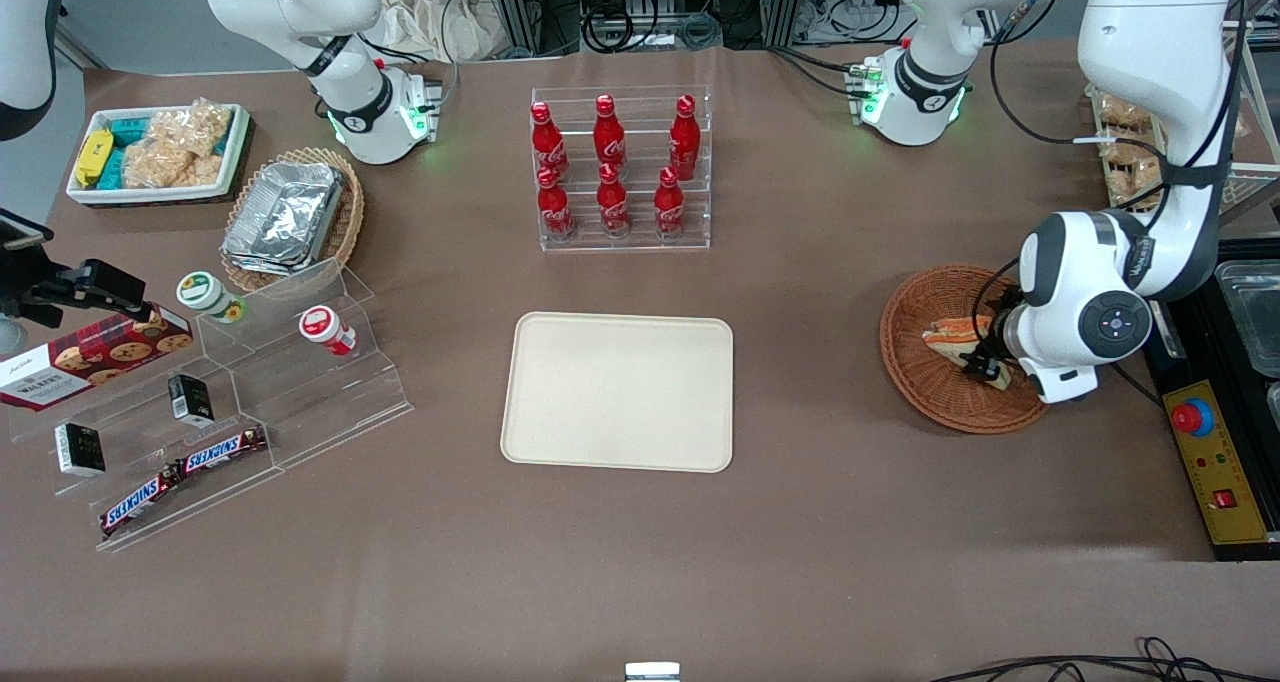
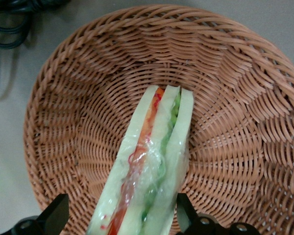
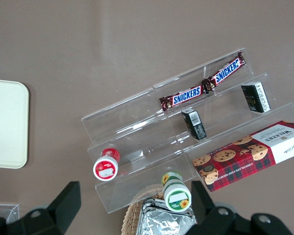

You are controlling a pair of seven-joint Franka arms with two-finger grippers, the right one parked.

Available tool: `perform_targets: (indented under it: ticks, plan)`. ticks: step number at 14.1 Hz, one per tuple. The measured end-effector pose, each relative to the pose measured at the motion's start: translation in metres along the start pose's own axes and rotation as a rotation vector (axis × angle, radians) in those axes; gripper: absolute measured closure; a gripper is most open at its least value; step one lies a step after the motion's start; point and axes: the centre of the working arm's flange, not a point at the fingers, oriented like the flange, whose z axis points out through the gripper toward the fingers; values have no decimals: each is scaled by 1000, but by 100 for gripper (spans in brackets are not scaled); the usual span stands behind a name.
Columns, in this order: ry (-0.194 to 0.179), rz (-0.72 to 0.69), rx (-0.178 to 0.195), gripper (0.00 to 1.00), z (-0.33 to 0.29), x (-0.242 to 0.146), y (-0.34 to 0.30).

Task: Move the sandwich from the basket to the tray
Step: 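Close the left gripper on the triangular sandwich, then lift the sandwich up out of the basket with the left gripper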

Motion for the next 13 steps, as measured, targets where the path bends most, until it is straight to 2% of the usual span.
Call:
perform_targets:
  ticks: [1, 2, 4, 6, 7, 10, 13]
  plan:
    - [12, 9, 3, 2, 3, 1, 1]
    - [32, 24, 8, 10, 4, 2, 2]
    - [62, 48, 15, 34, 3, 1, 3]
    - [69, 90, 21, 54, 1, -2, 4]
    - [68, 124, 27, 61, 0, -3, 3]
    - [67, 203, 41, 68, -22, -1, -5]
    - [87, 321, 28, 81, -78, -3, -25]
